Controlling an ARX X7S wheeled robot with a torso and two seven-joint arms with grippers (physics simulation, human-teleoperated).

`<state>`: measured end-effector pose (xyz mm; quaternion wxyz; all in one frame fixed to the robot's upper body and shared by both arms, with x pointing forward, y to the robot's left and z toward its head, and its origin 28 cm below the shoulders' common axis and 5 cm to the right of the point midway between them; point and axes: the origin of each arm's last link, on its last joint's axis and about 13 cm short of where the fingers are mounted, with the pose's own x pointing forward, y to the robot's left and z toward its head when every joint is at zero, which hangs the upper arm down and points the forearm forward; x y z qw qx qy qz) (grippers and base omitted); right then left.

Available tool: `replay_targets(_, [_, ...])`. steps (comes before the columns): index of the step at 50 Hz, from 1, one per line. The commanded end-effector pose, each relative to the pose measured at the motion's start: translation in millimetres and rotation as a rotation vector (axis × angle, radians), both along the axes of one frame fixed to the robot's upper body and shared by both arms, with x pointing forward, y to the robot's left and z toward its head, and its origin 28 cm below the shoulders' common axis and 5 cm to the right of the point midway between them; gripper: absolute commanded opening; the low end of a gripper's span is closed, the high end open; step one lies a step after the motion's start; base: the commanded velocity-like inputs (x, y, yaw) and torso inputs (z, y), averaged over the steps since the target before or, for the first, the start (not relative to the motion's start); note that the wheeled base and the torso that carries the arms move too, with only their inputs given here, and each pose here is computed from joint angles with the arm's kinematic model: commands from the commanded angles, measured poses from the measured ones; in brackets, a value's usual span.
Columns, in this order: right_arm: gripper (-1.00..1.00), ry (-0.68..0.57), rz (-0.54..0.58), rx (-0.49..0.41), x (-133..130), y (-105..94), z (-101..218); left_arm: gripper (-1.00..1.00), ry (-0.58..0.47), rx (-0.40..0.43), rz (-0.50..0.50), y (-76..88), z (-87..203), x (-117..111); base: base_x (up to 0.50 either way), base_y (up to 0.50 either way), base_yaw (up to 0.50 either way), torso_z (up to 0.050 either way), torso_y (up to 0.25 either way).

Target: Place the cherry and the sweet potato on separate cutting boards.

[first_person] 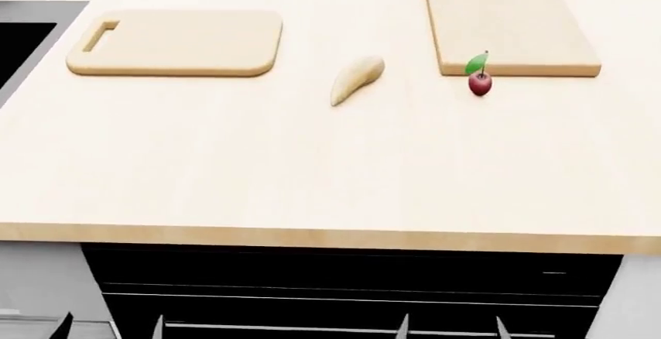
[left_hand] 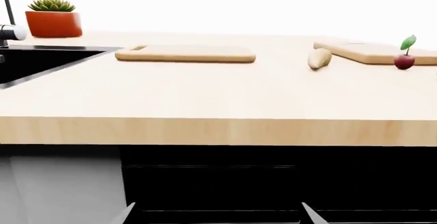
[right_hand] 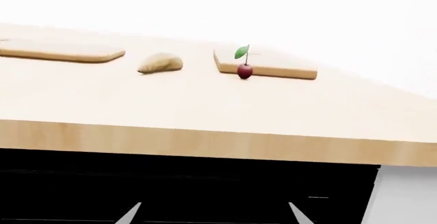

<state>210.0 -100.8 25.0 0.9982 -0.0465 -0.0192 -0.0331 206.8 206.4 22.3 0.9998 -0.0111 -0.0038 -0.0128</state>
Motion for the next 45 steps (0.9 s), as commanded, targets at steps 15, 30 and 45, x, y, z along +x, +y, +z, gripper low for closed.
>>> replay_targets(15, [1.0,-0.063,0.013,-0.025,14,-60.2,188,1.0,-0.025,0.039,-0.13,29.7,173,45,0.0,0.0,0.0,0.0,0.0])
replay_targets(30, [1.0,-0.022,-0.008,-0.045,17,-84.0,228,1.0,-0.034,0.066,-0.104,46.8,213,53,0.11,-0.3,0.0,0.0,0.0])
replay_targets(45, [1.0,0.002,0.042,-0.062,13,-80.0,224,1.0,-0.06,0.079,-0.079,57.3,229,48,0.46,-0.17,0.0,0.0,0.0])
